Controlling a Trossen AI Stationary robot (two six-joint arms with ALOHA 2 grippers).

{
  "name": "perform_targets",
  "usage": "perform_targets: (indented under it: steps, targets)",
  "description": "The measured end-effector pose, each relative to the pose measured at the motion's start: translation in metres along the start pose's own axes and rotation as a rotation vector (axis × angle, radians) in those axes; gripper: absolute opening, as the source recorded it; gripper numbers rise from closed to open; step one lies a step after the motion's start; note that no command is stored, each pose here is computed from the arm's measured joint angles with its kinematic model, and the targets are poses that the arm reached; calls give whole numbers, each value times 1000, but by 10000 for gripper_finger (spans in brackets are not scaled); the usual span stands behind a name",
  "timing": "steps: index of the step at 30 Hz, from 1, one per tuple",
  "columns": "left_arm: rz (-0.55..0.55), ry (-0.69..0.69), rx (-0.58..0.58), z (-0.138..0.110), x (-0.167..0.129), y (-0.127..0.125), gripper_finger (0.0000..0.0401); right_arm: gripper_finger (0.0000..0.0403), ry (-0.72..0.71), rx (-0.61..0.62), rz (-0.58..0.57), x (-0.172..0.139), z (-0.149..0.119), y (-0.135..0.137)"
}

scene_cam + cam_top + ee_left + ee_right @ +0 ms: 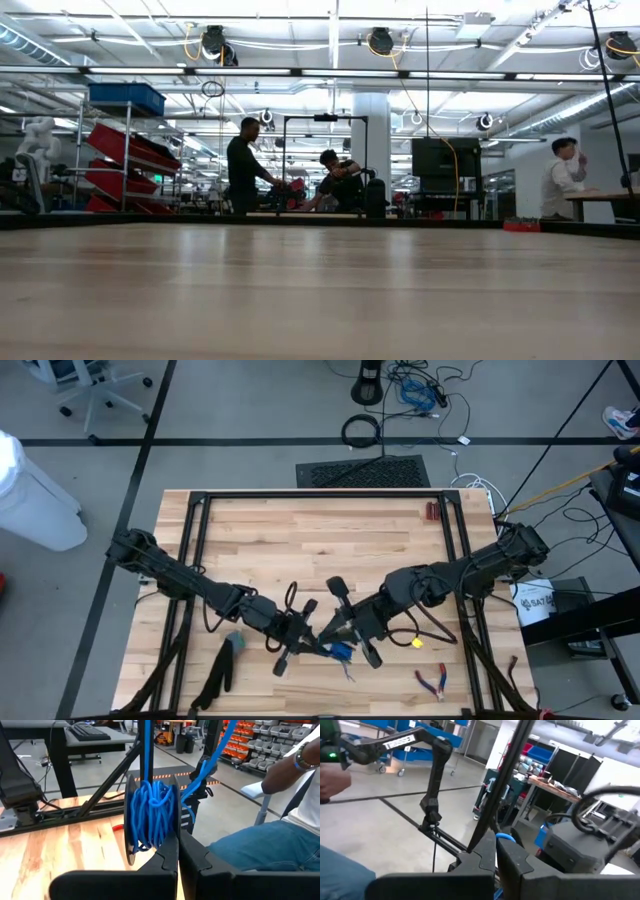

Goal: Coil cords
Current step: Coil the blue wire onto the black spool

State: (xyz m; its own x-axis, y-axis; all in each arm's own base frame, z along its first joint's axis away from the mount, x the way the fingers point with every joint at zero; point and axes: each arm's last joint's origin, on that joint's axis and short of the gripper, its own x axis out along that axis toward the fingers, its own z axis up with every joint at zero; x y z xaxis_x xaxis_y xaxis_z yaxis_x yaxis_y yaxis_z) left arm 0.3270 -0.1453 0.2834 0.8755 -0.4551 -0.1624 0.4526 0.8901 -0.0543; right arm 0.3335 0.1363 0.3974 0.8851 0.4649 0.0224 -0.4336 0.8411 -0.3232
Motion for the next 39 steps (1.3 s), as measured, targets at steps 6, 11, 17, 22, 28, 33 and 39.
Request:
perform_targets:
  steps: [6, 11, 17, 22, 28, 33, 39]
  targets:
    - [16, -31, 45, 3, 0, 0, 0, 0, 5, 93, -23, -1, -2, -7]
    - [41, -41, 79, 3, 0, 0, 0, 0, 61, 163, -8, -1, -7, -4]
    - [28, -53, 84, 4, 1, -4, 0, 0, 148, 278, 3, -2, -16, -2]
    - [9, -61, 112, 5, 1, -12, 0, 6, 206, 309, -51, -6, -19, -6]
    - [-8, -85, 124, 7, 1, -18, 0, 34, 143, 323, -119, -30, 6, -14]
    - [-21, -100, 129, 8, 0, -19, 0, 60, 138, 342, -159, -51, 20, -19]
    - [-37, -125, 150, 15, 1, -20, 0, 84, 154, 373, -165, -60, 23, -22]
